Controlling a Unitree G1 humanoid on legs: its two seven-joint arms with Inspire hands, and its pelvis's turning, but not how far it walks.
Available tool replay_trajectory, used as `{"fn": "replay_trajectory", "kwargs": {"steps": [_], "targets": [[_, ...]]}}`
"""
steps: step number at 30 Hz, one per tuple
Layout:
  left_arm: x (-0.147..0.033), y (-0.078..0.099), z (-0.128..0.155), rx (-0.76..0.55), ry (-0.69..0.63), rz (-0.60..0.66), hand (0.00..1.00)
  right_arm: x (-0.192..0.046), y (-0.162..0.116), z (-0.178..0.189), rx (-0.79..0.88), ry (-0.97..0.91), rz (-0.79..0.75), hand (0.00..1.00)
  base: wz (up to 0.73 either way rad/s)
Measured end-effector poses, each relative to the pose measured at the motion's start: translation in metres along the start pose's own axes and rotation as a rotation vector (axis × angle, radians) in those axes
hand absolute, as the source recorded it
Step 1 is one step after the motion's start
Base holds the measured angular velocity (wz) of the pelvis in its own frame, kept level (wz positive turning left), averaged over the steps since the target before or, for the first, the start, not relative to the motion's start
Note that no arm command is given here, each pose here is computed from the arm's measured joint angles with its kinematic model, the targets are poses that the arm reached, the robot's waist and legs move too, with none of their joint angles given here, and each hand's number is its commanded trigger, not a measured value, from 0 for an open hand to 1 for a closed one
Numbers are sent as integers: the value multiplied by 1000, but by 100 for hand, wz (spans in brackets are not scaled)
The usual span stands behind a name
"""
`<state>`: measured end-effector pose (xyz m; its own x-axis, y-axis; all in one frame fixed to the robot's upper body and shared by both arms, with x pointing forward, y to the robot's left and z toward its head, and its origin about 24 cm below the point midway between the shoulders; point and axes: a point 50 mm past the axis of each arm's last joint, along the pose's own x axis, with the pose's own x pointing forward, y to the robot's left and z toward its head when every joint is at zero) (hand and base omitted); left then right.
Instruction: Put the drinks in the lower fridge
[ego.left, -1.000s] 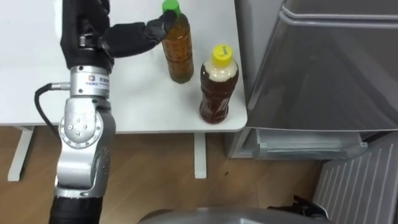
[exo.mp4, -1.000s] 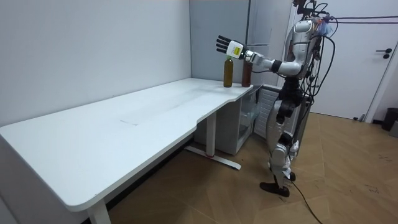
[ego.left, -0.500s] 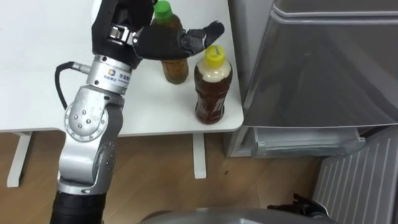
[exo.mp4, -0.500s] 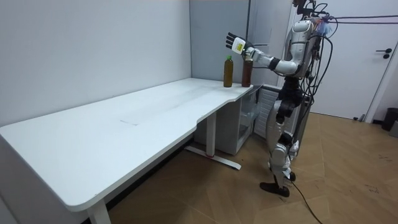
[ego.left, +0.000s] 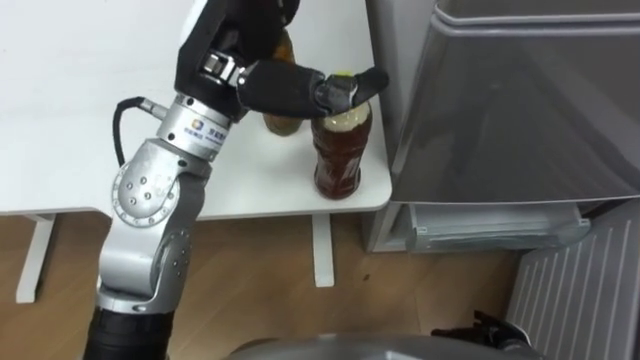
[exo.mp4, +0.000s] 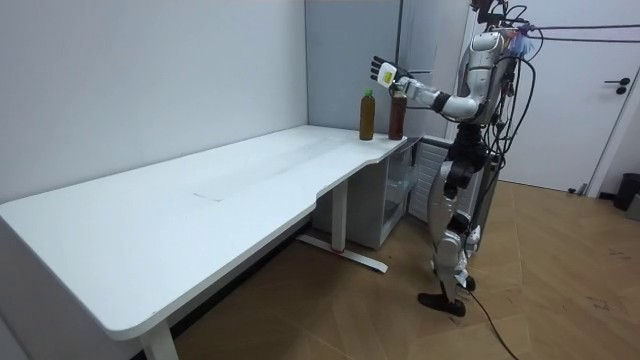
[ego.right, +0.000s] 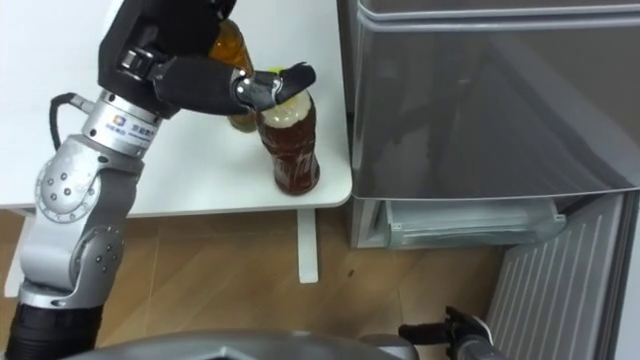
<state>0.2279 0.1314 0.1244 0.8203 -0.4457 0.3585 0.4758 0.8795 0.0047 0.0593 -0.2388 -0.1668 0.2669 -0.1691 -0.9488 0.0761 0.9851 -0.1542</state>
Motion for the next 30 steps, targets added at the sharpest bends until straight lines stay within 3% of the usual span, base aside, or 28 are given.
{"fn": "replay_trajectory", "kwargs": {"steps": [11, 22, 30], "targets": [[1, -14, -9, -31, 70, -110, 0, 1, 0, 4, -5, 20, 3, 0, -1], [-8, -14, -17, -48, 121, -100, 0, 1, -1, 4, -5, 24, 0, 0, 0], [-18, -7, -39, -69, 225, -71, 0, 0, -5, 3, -6, 23, -8, 0, 0]]}}
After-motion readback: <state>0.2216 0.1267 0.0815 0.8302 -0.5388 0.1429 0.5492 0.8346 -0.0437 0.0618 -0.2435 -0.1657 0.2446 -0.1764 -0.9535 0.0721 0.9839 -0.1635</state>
